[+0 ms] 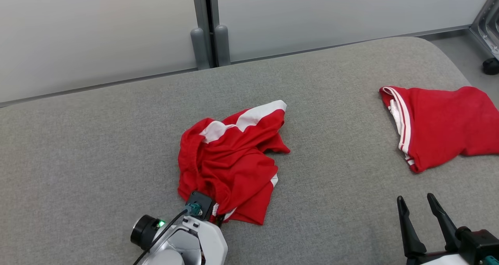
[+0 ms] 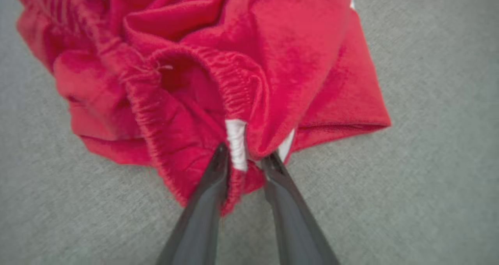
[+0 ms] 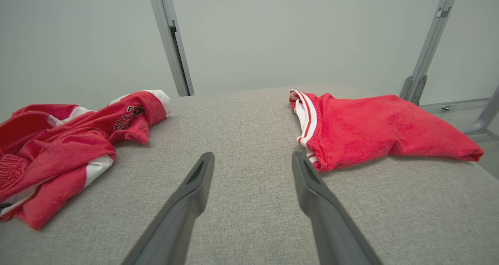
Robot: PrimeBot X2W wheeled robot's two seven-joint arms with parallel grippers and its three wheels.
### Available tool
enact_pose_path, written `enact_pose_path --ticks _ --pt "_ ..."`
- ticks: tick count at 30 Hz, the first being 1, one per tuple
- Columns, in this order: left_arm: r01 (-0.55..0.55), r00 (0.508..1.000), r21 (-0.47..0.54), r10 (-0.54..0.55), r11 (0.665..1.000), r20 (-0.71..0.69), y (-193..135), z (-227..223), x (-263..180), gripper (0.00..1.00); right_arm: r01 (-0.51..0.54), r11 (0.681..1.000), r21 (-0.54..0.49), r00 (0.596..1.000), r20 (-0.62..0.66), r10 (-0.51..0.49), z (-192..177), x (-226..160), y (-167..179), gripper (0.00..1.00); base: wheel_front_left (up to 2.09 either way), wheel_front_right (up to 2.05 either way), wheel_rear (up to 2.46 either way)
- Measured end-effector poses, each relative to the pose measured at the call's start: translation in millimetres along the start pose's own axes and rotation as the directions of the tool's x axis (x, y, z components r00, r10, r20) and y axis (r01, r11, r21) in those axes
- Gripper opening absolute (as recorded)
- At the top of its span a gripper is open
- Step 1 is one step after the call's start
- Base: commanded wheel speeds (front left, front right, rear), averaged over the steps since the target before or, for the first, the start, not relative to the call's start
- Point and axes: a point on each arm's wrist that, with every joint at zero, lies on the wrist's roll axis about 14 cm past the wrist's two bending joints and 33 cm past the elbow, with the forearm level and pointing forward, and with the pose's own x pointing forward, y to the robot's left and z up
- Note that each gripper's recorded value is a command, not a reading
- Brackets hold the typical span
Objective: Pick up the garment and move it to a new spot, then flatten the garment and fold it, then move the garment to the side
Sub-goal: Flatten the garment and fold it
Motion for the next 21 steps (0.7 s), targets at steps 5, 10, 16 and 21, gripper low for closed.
enact_pose_path --ticks 5,10,16,21 --pt "0.051 0.999 -0.077 -0.049 0.996 0.023 -13 10 -5 0.00 -0.008 1.000 0.004 1.000 0.010 0.008 3 0 3 1.00 0.00 0.00 0.00" --pt "0.134 0.977 -0.146 -0.107 0.980 0.183 -26 64 -19 0.00 -0.002 1.000 0.014 1.000 0.016 0.002 4 -4 1 1.00 0.00 0.00 0.00" --pt "0.238 0.905 -0.148 -0.164 0.960 0.394 -43 137 -53 0.00 0.000 1.000 0.021 1.000 0.022 -0.001 4 -10 0 1.00 0.00 0.00 0.00" --pt "0.323 0.855 -0.149 -0.221 0.935 0.470 -67 165 -76 0.00 0.015 1.000 0.026 0.999 0.038 -0.016 8 -15 -4 1.00 0.00 0.00 0.00"
